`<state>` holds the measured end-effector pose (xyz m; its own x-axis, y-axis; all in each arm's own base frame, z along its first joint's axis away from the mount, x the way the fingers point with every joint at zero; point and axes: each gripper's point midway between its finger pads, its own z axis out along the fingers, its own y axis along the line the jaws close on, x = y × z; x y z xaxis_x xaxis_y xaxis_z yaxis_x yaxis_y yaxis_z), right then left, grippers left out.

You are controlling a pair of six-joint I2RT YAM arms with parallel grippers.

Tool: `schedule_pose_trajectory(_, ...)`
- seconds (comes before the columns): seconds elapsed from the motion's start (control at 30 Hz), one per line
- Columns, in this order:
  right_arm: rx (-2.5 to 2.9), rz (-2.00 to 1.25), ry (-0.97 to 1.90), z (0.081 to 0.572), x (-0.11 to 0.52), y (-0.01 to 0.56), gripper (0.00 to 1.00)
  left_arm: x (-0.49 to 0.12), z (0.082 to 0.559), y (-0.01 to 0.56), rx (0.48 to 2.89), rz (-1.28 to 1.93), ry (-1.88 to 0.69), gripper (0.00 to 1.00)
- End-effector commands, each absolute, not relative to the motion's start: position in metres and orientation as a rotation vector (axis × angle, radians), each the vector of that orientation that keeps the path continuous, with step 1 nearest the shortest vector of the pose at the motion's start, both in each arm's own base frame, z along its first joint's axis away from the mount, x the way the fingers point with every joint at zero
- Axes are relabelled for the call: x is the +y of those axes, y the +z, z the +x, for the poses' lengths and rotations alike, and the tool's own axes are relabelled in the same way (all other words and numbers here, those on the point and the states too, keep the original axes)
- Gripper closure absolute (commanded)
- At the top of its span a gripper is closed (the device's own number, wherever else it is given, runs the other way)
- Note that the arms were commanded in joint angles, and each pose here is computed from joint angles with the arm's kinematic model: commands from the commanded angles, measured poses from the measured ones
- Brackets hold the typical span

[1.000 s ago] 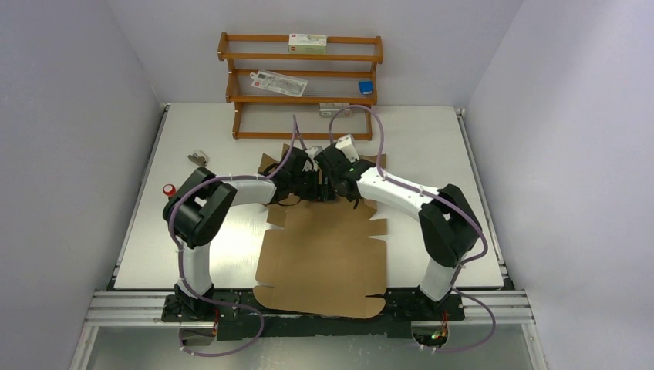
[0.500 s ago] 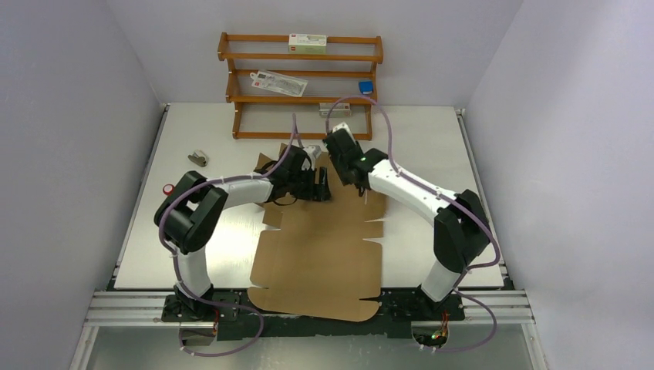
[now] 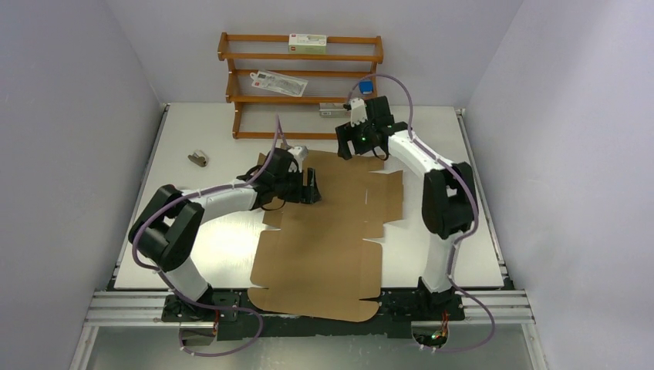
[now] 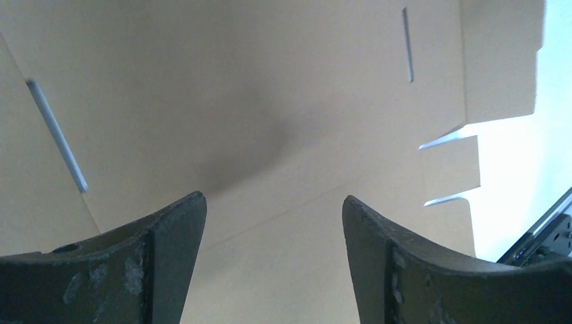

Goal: Fold the paper box

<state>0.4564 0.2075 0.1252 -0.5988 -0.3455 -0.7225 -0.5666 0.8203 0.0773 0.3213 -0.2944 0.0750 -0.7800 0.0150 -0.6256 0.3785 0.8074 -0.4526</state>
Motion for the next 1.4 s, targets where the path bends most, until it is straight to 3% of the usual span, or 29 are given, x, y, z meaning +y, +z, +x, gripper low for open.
schedule_pose_trajectory(0.0, 2.194, -0.809, 0.647, 0.466, 0.232, 0.107, 0.17, -0.3, 0.311, 0.071, 2.359, 0.291, -0.848, 0.21)
schedule_pose_trajectory(0.5, 2.199, -0.816, 0.667, 0.51, 0.231, 0.057, 0.12, -0.291, 0.291, 0.05, 2.42, 0.313, -0.853, 0.22)
schedule_pose_trajectory(0.83, 2.237, -0.867, 0.751, 0.508, 0.234, 0.033, 0.11, -0.285, 0.285, 0.041, 2.446, 0.312, -0.829, 0.22)
schedule_pose_trajectory(1.17, 2.273, -0.993, 0.904, 0.482, 0.242, 0.026, 0.24, -0.281, 0.282, 0.035, 2.458, 0.312, -0.808, 0.23)
schedule_pose_trajectory(1.37, 2.24, -1.053, 0.878, 0.476, 0.238, 0.049, 0.44, -0.282, 0.28, 0.029, 2.472, 0.314, -0.822, 0.23)
